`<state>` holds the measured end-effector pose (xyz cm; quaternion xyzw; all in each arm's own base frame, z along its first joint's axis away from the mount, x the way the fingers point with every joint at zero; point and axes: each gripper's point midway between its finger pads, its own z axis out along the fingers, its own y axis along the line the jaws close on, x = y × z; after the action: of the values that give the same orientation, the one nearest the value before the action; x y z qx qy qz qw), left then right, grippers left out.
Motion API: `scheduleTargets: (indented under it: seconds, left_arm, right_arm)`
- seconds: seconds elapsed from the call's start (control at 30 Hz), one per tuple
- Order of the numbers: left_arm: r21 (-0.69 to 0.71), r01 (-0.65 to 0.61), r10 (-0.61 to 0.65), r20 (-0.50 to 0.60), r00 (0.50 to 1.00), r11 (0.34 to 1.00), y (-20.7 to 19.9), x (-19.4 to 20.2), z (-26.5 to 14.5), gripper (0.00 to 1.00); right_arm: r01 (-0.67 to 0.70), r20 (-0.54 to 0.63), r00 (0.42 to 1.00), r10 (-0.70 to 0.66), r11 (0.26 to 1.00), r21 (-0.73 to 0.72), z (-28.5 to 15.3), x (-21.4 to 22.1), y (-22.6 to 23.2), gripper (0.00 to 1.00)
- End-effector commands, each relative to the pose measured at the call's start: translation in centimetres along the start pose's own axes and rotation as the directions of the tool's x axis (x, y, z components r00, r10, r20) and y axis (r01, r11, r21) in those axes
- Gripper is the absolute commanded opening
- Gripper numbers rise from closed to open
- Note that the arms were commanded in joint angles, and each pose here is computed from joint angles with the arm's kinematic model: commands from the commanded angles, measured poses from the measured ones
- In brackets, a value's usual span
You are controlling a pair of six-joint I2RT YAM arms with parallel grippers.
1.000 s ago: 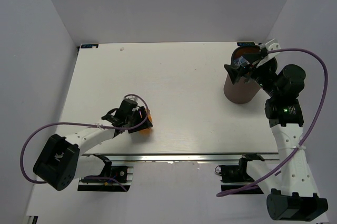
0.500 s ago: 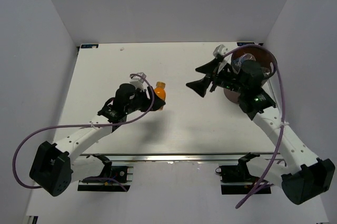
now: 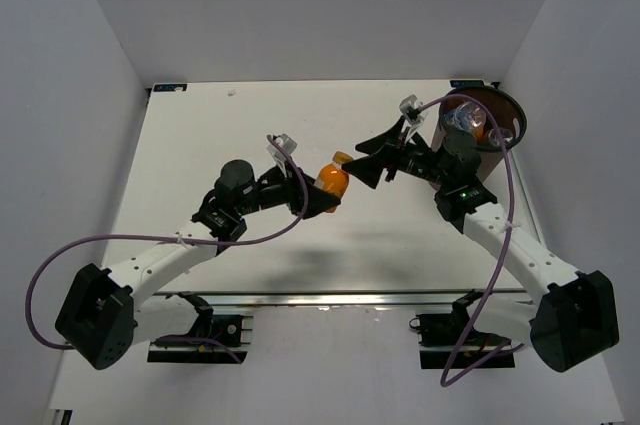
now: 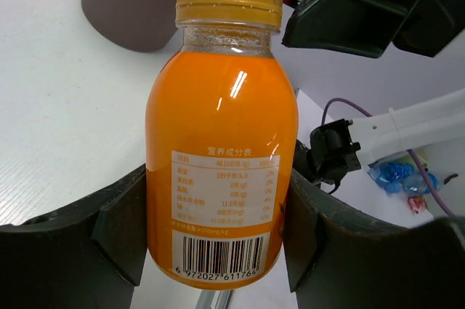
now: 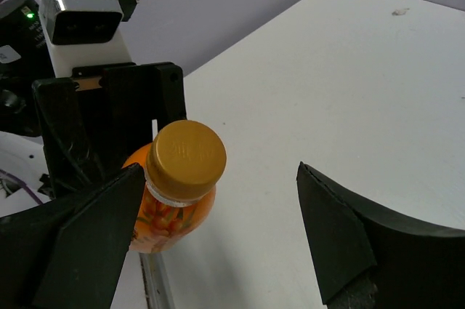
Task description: Put the plastic bottles in the bin
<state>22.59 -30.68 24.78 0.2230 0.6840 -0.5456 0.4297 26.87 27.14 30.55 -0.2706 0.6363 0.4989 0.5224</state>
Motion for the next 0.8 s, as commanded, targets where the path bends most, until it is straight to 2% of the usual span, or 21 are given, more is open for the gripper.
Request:
scheduleTargets:
  seconds: [0.0,0.17,0.3,0.33,0.37,0.43,0.5,0.57,0.63,0.73,0.77]
  left_arm:
    - [0.069,-0.057,0.056,0.013,0.998,0.996,-1.5,-0.8,0.3,0.0]
    - [0.113,-0.063,0.063,-0.002,0.998,0.992,-2.3,-0.4,0.9,0.0]
    - [0.087,-0.051,0.053,-0.023,0.998,0.995,-2.0,-0.1,1.7,0.0]
    - [0.089,-0.049,0.052,-0.025,0.998,0.995,-2.1,-0.2,1.9,0.0]
    - [0.091,-0.038,0.041,-0.038,0.998,0.995,-2.0,0.1,2.2,0.0]
    - [0.09,-0.037,0.04,-0.04,0.998,0.995,-2.1,0.2,2.5,0.0]
    - [0.085,-0.039,0.042,-0.028,0.999,0.996,-2.1,-0.2,2.6,0.0]
    - [0.086,-0.048,0.049,-0.01,0.999,0.995,-2.3,-0.6,2.6,0.0]
    - [0.079,-0.057,0.056,0.015,0.998,0.995,-2.5,-1.2,2.5,0.0]
    - [0.069,-0.056,0.054,0.031,0.998,0.996,-2.4,-1.7,2.5,0.0]
    - [0.074,-0.057,0.055,0.029,0.998,0.996,-2.5,-1.7,2.5,0.0]
  right_arm:
    - [-0.036,0.049,0.998,0.042,0.993,-0.116,0.3,-1.1,2.1,0.89]
    - [-0.049,0.04,0.998,0.053,0.994,-0.1,0.6,-0.6,1.5,0.89]
    - [-0.06,0.031,0.997,0.065,0.986,-0.153,1.1,-0.6,2.5,0.87]
    - [-0.069,0.025,0.997,0.074,0.986,-0.152,1.2,-0.6,2.5,0.84]
    - [-0.081,0.015,0.996,0.084,0.986,-0.143,1.4,-0.3,2.2,0.72]
    - [-0.101,0.0,0.995,0.101,0.989,-0.109,1.6,-0.3,1.7,0.65]
    - [-0.095,-0.008,0.995,0.095,0.992,-0.084,1.6,-0.2,1.3,0.67]
    - [-0.092,-0.015,0.996,0.091,0.994,-0.058,1.4,0.1,1.0,0.74]
    - [-0.091,-0.012,0.996,0.09,0.996,-0.021,1.1,0.3,0.5,0.75]
    - [-0.082,-0.003,0.997,0.082,0.997,-0.014,0.9,0.2,0.5,0.63]
    - [-0.079,0.002,0.997,0.079,0.997,-0.018,0.8,0.1,0.7,0.45]
